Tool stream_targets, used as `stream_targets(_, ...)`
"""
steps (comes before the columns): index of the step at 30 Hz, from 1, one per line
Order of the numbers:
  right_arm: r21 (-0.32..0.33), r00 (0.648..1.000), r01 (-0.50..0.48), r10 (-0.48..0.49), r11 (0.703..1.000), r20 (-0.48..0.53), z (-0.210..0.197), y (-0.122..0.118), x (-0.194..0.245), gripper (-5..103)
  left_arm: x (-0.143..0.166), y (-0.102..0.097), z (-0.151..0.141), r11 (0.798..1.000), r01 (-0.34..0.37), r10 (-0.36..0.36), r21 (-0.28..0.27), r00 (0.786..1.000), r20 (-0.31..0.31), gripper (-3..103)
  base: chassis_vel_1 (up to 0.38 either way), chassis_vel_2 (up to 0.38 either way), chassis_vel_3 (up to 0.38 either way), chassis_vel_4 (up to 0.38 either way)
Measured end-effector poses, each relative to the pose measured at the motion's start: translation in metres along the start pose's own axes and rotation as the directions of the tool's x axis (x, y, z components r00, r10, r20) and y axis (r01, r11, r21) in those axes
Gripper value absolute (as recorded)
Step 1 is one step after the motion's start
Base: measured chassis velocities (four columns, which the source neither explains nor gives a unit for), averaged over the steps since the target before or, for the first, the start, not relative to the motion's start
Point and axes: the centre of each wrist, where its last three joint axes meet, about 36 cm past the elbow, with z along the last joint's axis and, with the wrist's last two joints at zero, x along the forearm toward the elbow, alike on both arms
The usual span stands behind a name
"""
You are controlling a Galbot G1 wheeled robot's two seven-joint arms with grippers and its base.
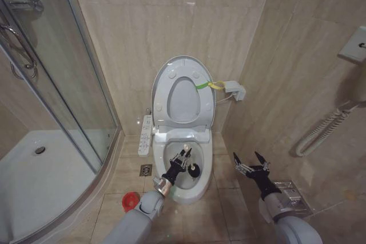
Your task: Open the toilet lid, clean the toilet bowl with a toilet brush, close the toilet lid, and flush.
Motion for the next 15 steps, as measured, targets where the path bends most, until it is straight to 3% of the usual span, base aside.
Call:
stream_targets(10, 0.000, 1.000, 0.000, 0.000, 1.000, 0.000, 0.000, 0.000, 0.000, 100, 0.003, 0.006, 0.025, 1.000, 0.014, -0.014, -0.007, 1.000, -0.027, 19, 0.000, 0.000, 0.000, 0.000)
stream_targets(15, 0.000, 1.000, 0.000, 0.000, 1.000, 0.000, 0.000, 0.000, 0.000, 100, 0.003, 0.022, 0.038, 0.999, 0.010, -0.011, -0.038, 0.999, -0.032, 19, 0.000, 0.000, 0.000, 0.000)
